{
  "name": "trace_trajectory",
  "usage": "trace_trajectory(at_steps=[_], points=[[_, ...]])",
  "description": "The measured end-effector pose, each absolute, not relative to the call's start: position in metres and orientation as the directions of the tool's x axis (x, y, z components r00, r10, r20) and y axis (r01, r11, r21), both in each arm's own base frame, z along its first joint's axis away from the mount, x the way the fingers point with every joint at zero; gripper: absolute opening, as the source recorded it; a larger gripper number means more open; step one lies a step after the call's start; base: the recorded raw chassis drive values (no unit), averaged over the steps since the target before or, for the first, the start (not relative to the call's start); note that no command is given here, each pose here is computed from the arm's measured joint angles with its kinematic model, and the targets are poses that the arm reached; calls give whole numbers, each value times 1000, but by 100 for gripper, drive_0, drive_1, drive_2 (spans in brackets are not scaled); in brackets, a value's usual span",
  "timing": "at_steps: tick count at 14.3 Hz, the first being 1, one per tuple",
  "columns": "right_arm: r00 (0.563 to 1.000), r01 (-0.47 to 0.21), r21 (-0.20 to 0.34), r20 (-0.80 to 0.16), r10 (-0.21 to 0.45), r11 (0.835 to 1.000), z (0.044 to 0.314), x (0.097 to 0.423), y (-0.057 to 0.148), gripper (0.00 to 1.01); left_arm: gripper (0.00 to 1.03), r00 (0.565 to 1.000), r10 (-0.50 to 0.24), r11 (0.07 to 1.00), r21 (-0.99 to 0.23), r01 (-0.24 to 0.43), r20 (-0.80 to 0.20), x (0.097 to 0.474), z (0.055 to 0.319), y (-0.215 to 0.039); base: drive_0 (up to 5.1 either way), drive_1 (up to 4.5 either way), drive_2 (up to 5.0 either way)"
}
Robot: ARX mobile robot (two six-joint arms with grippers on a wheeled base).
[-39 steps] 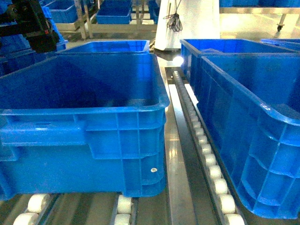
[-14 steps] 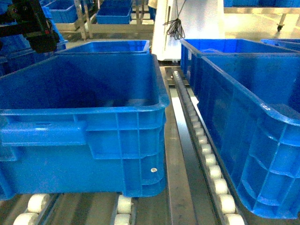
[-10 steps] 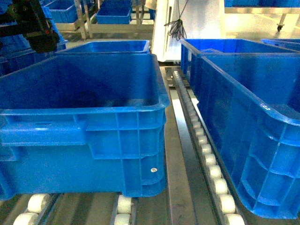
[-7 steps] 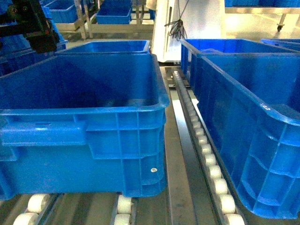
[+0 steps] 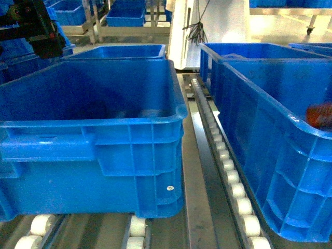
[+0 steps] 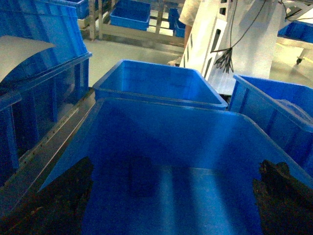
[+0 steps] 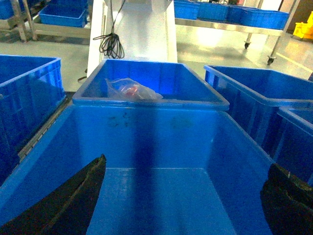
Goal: Sort blue parts and orange caps into right shelf containers
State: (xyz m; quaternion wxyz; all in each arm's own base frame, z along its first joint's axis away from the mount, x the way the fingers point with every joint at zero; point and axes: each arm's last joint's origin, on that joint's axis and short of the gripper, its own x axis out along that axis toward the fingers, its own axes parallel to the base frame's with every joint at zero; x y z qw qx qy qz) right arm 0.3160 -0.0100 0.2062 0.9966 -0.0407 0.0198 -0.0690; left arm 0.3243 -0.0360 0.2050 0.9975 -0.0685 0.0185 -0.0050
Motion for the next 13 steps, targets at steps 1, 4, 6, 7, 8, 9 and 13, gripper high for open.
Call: trace_trajectory(at_steps=[1,4,6,7,8,9,13], points=[[990,136,-84,-34,-139,987,206,316,-10,98,98,999,-13,991,-137,7,-36,324,205,-36,0,0,0],[990,136,-84,-34,-139,987,206,316,-10,98,98,999,-13,991,-137,7,-36,324,205,-36,0,0,0],[990,136,-84,-34,-140,987,206,316,-10,98,98,999,-13,991,-137,7,-36,324,205,-36,0,0,0],[990,136,-84,-34,-139,987,206,316,-10,98,98,999,-13,991,-137,7,-36,324,205,-36,0,0,0],[990,136,-84,-34,-139,987,206,316,-10,98,98,999,-13,991,-137,7,-36,324,205,-36,0,0,0],[990,136,-84,-34,-139,987,206,316,-10,98,98,999,-13,991,-137,7,-36,324,205,-36,0,0,0],[1000,10,-25,0,-10,1000,200,287,-1,71,63,1000,0,999,-34,0,0,282,195,-24,0,0,0]])
